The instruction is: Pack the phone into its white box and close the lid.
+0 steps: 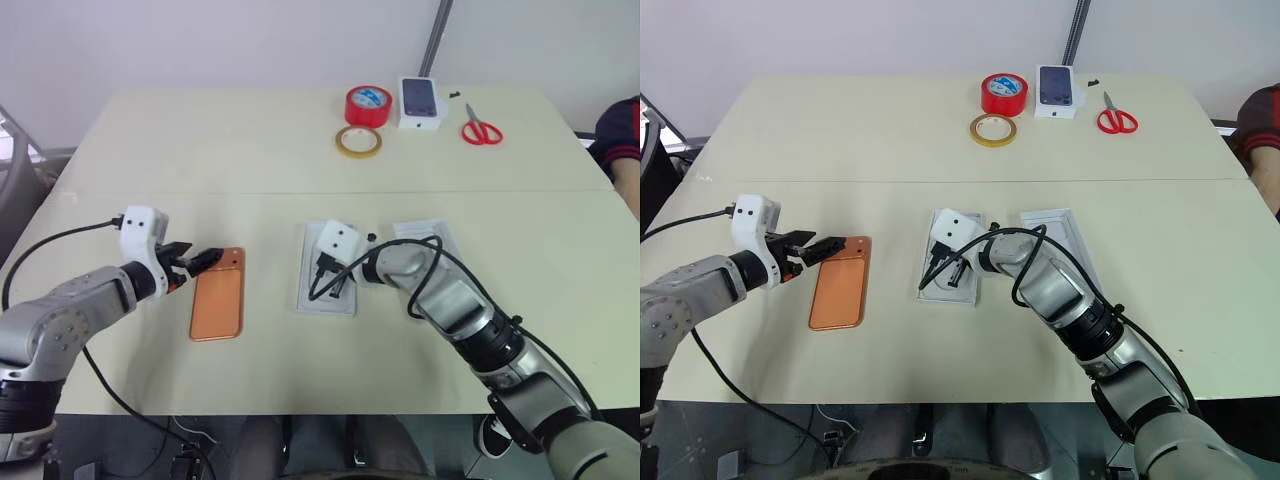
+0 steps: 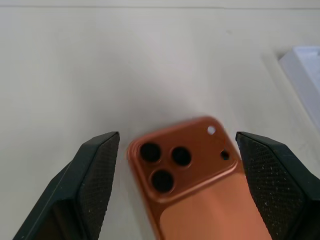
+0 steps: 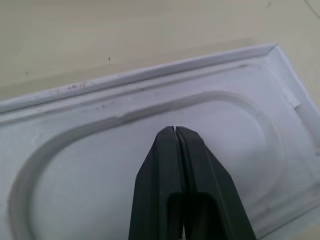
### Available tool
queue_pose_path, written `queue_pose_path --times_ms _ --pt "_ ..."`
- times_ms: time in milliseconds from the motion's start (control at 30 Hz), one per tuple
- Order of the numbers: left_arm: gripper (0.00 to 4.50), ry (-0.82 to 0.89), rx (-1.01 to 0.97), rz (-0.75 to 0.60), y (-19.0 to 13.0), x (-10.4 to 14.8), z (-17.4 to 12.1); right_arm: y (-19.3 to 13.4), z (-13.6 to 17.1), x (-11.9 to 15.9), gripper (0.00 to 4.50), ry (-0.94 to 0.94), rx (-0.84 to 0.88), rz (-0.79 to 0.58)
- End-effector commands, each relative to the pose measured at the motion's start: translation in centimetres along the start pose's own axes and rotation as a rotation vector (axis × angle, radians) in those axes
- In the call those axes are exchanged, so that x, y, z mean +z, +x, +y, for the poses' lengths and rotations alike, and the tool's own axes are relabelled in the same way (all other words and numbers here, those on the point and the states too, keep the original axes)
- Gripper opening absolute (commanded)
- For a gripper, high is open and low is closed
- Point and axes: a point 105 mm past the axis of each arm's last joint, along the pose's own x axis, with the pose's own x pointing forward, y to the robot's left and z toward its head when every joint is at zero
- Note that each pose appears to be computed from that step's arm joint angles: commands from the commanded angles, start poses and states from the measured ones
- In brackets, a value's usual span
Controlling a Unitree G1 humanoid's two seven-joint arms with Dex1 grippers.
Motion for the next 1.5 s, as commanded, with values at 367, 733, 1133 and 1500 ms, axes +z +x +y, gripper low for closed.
queue_pose_path --times_ms 367,733,1133,1500 --pt "4.48 -0.363 0.036 0.047 -4.5 -2.4 1.0 -1.5 3.3 7.5 0.00 -0.037 0.171 -0.309" --pt "4.48 -0.443 -0.139 0.263 -2.8 -6.4 -5.4 3.6 6.5 7.5 0.00 -0.171 0.274 -0.148" --pt "4.48 -0.532 -0.245 0.273 -1.3 -6.2 -9.1 4.6 6.3 6.5 0.00 -0.246 0.260 -0.075" --pt "4.48 -0.586 -0.170 0.233 -0.8 -5.1 -7.2 4.4 6.1 6.2 0.00 -0.234 0.240 -0.074"
